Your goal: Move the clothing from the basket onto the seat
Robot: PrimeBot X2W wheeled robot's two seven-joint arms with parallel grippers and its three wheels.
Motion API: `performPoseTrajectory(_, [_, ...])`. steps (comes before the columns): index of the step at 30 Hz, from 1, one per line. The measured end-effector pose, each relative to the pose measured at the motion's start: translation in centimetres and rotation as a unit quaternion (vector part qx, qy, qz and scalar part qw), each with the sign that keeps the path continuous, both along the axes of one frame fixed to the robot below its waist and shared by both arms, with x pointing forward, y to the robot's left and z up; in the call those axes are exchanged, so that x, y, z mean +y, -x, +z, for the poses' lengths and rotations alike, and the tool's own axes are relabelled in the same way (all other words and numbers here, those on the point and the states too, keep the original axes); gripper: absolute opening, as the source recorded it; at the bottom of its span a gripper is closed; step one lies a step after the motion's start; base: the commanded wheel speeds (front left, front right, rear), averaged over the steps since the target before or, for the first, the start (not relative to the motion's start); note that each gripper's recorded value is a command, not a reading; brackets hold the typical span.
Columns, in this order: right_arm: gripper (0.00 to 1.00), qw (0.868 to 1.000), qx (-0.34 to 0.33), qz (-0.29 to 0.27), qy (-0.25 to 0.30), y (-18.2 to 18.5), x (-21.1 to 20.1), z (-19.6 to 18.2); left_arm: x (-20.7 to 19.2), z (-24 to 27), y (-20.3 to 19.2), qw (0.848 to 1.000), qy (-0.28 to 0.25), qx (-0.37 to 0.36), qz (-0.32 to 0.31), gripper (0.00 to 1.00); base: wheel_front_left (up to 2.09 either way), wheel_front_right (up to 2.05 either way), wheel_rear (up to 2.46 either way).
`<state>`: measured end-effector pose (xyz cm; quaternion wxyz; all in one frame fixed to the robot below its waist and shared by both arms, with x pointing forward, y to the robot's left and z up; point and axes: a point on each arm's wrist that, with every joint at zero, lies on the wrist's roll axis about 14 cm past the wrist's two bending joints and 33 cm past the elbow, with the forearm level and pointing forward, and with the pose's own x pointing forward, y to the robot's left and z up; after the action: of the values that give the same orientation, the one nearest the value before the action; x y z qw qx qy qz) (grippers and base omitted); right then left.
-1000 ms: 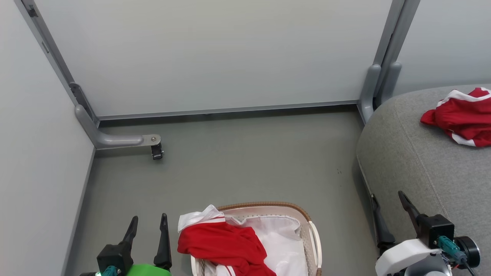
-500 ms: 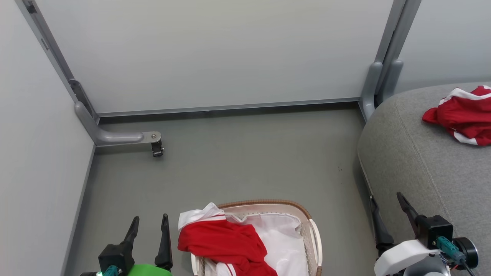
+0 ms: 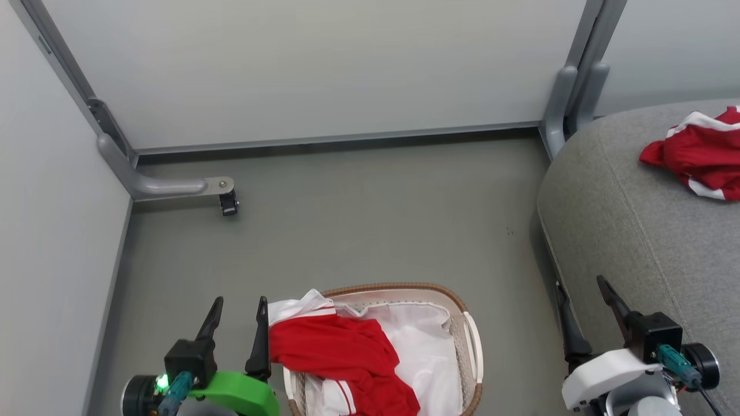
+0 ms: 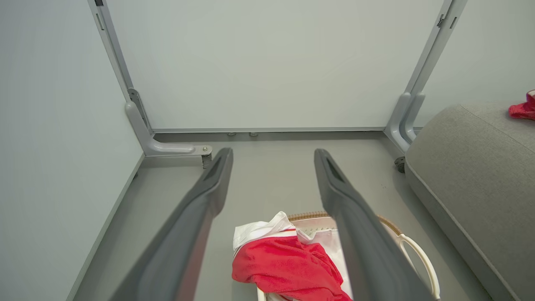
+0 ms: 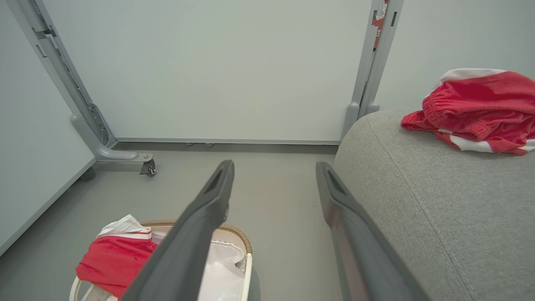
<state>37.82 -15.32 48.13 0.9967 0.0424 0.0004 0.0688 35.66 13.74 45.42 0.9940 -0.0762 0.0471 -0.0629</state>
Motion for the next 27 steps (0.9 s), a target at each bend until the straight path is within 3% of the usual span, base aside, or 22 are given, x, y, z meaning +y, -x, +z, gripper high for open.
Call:
performPoseTrajectory(8, [1.0, 1.0, -0.007, 0.009, 0.011, -3.1, 0.5, 0.1, -1.7, -0.7, -5.5, 0.996, -0.062, 0.004, -0.063, 1.0, 0.0, 0.0, 0.0])
performPoseTrajectory(14, [1.0, 1.0, -0.007, 0.009, 0.015, -6.1, 0.4, -0.6, -4.3, -3.5, -10.4, 0.981, -0.124, 0.045, -0.139, 1.0, 0.0, 0.0, 0.0])
performPoseTrajectory(20, [1.0, 1.0, 0.006, 0.008, 0.015, -8.8, 0.2, -2.5, -5.9, -10.7, -12.7, 0.943, -0.204, 0.15, -0.217, 1.0, 0.0, 0.0, 0.0])
performPoseTrajectory(27, [1.0, 0.999, 0.04, 0.005, 0.015, -10.7, -0.4, -6.3, -6.0, -19.7, -11.7, 0.888, -0.241, 0.284, -0.268, 1.0, 0.0, 0.0, 0.0])
